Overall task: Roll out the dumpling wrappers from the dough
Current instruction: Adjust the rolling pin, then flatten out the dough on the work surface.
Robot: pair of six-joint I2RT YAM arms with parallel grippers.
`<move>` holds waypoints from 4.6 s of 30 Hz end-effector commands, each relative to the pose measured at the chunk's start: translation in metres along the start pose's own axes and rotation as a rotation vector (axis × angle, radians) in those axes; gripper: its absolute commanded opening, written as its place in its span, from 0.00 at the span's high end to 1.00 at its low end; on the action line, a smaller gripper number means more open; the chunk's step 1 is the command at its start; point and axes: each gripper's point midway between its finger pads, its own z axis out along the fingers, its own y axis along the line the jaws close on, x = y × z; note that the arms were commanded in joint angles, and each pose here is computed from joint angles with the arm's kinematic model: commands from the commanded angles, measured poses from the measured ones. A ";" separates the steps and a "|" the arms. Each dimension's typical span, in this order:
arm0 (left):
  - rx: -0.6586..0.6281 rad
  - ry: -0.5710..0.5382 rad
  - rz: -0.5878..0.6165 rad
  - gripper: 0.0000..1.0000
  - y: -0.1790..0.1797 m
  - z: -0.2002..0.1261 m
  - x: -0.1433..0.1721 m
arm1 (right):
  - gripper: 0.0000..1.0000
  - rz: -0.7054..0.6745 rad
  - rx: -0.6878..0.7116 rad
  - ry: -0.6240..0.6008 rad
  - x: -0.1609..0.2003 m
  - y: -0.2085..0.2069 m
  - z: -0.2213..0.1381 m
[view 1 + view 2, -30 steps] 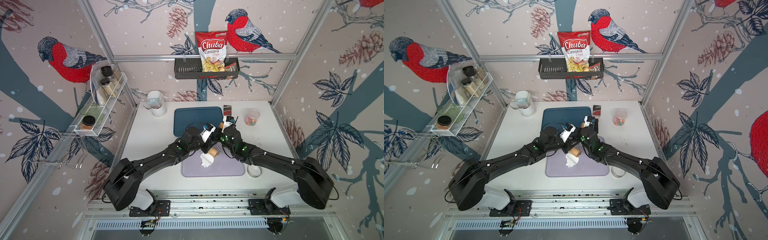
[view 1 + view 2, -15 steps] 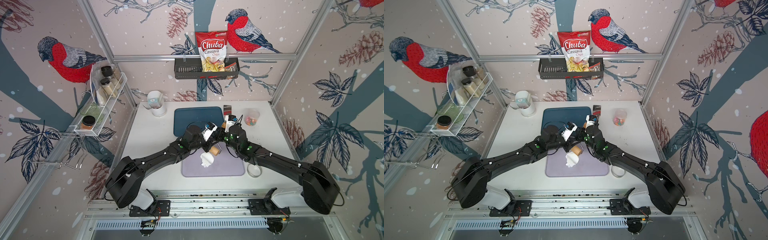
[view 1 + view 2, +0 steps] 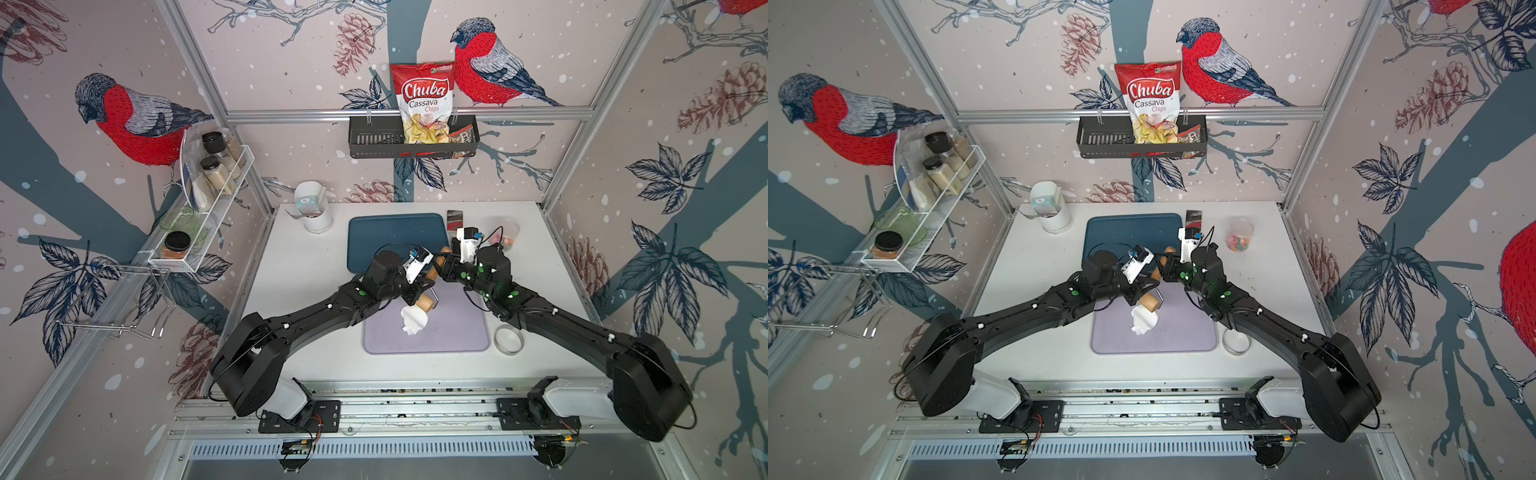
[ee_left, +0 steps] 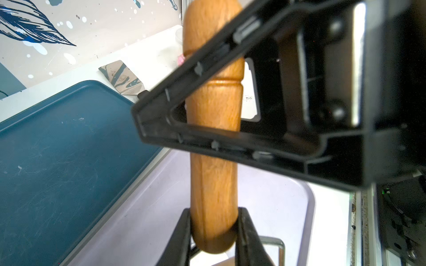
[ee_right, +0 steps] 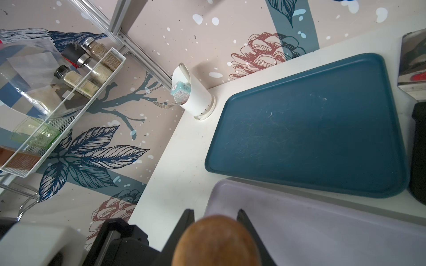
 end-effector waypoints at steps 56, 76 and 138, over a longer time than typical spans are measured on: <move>-0.720 0.278 -0.656 0.47 0.065 -0.122 0.166 | 1.00 0.176 0.415 -0.225 0.019 -0.038 -0.055; -0.645 0.471 -0.789 0.73 0.044 -0.101 0.249 | 1.00 0.115 0.723 0.011 0.125 -0.072 -0.012; -0.707 0.407 -0.789 1.00 0.055 -0.107 0.257 | 1.00 -0.231 0.672 0.064 0.142 -0.091 -0.010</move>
